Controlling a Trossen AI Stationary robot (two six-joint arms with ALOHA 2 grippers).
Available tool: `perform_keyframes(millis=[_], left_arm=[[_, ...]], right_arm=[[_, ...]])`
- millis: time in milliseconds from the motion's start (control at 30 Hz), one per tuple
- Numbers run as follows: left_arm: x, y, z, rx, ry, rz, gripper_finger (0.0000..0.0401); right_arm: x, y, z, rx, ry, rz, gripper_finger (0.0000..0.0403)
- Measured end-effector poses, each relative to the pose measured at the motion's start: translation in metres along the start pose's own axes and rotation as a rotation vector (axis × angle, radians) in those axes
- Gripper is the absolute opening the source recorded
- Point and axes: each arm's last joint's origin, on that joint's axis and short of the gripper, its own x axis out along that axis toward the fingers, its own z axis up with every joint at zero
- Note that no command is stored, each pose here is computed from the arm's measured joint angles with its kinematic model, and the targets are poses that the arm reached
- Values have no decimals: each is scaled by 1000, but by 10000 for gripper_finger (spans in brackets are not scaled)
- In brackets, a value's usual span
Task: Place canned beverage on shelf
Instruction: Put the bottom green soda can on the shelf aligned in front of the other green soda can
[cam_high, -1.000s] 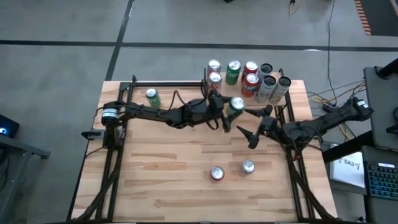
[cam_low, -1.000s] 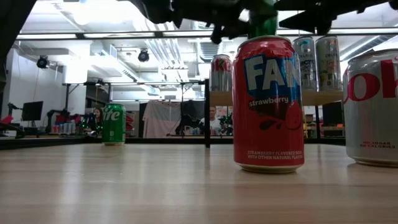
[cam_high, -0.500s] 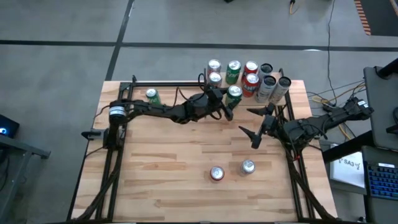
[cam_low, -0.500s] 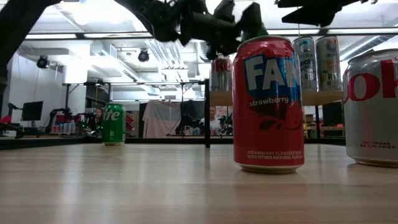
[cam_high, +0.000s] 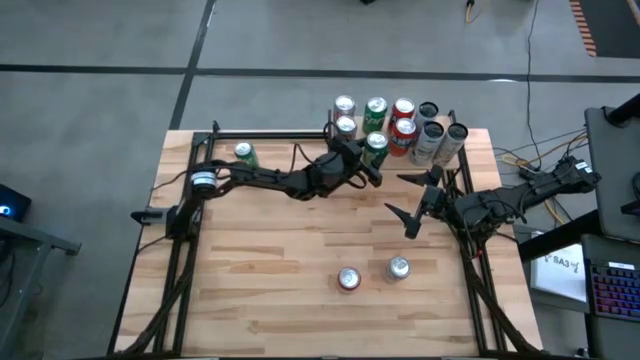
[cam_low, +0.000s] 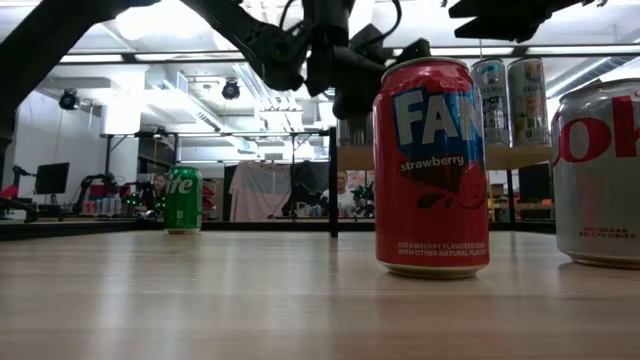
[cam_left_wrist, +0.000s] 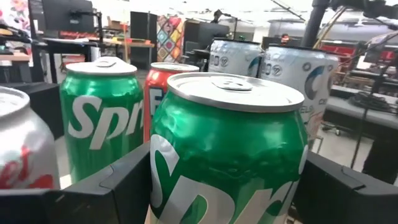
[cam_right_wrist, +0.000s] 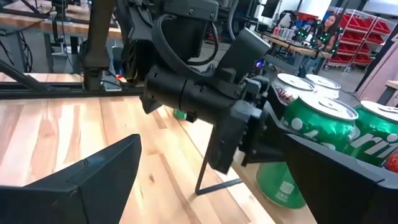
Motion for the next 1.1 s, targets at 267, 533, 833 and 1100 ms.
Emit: perform_keyframes(millis=[267,533,833,1100], left_arm=[[6,-2,-11,0,2,26,284],[7,3,-11,5,-6,107,312],[7,3,-11,6,-5,99,317],[7,3,-11,15,-3,98,319]], right_arm=[[0,0,-1,-10,5,0,379],[0,0,-1,-15,7,0,379],[0,0,-1,-19,7,0,379],[0,0,-1,-19,7,0,379]])
